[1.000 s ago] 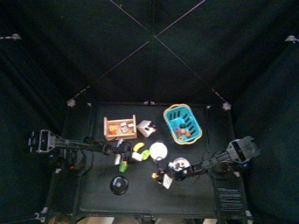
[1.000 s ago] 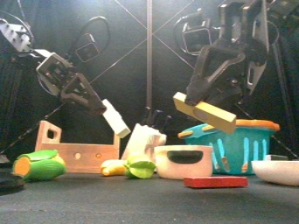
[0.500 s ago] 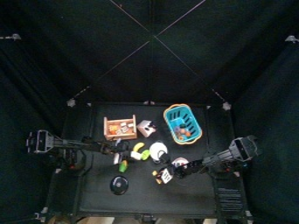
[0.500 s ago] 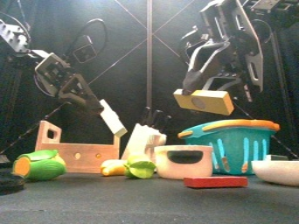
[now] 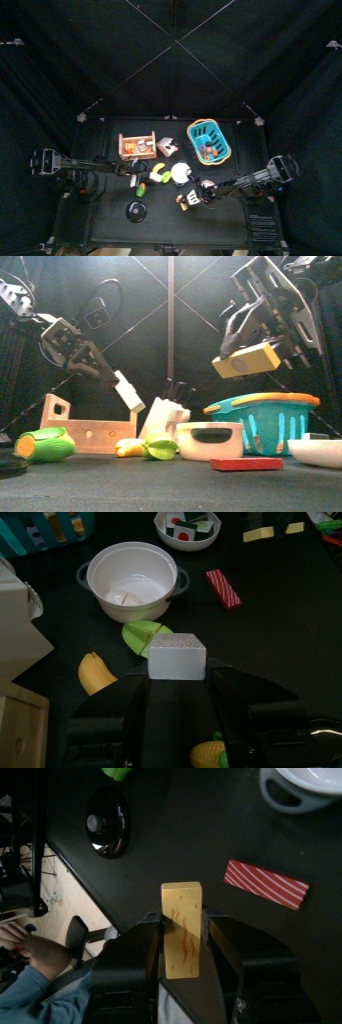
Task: Place egg near salmon and rice near rice
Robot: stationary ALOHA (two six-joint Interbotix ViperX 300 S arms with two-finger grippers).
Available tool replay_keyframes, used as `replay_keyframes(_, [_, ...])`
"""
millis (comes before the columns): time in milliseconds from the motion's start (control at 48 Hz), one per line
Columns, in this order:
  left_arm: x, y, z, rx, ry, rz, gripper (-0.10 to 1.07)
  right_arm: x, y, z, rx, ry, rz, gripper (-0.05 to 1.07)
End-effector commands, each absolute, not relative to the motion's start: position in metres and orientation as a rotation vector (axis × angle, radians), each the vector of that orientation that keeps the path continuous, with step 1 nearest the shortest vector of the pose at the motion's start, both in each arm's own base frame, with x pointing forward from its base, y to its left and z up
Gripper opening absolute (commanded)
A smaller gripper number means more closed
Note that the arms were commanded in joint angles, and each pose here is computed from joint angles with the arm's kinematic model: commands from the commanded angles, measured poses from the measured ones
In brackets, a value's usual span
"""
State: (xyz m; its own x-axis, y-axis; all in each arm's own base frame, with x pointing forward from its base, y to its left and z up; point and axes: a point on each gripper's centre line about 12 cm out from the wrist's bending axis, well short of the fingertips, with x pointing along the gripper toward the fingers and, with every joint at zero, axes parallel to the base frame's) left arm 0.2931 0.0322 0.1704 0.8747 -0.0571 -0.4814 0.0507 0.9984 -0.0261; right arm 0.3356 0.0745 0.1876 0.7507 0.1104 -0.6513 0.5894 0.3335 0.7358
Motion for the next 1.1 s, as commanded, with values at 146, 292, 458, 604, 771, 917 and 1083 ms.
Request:
replay_keyframes(146, [0.295, 0.035, 0.176, -0.011, 0.483, -0.048, 0.55, 0.338, 0.078, 0.209, 1.262, 0.629, -0.246, 0.60])
replay_keyframes(292, [0.295, 0.036, 0.176, -0.013, 0.482, -0.046, 0.55, 0.336, 0.076, 0.205, 1.279, 0.634, -0.262, 0.61])
replay_keyframes(458, [0.295, 0.036, 0.175, -0.016, 0.487, -0.046, 0.55, 0.332, 0.070, 0.210, 1.295, 0.614, -0.269, 0.60])
replay_keyframes(604, [0.295, 0.036, 0.175, -0.017, 0.488, -0.045, 0.55, 0.329, 0.063, 0.211, 1.292, 0.604, -0.290, 0.60])
replay_keyframes(771, [0.295, 0.036, 0.175, -0.016, 0.488, -0.046, 0.55, 0.326, 0.061, 0.210, 1.286, 0.607, -0.308, 0.60])
replay_keyframes(917, [0.296, 0.036, 0.175, -0.016, 0.488, -0.046, 0.55, 0.326, 0.062, 0.219, 1.266, 0.589, -0.281, 0.60])
replay_keyframes(1083, [0.296, 0.036, 0.175, -0.017, 0.488, -0.045, 0.55, 0.329, 0.062, 0.224, 1.261, 0.575, -0.269, 0.60])
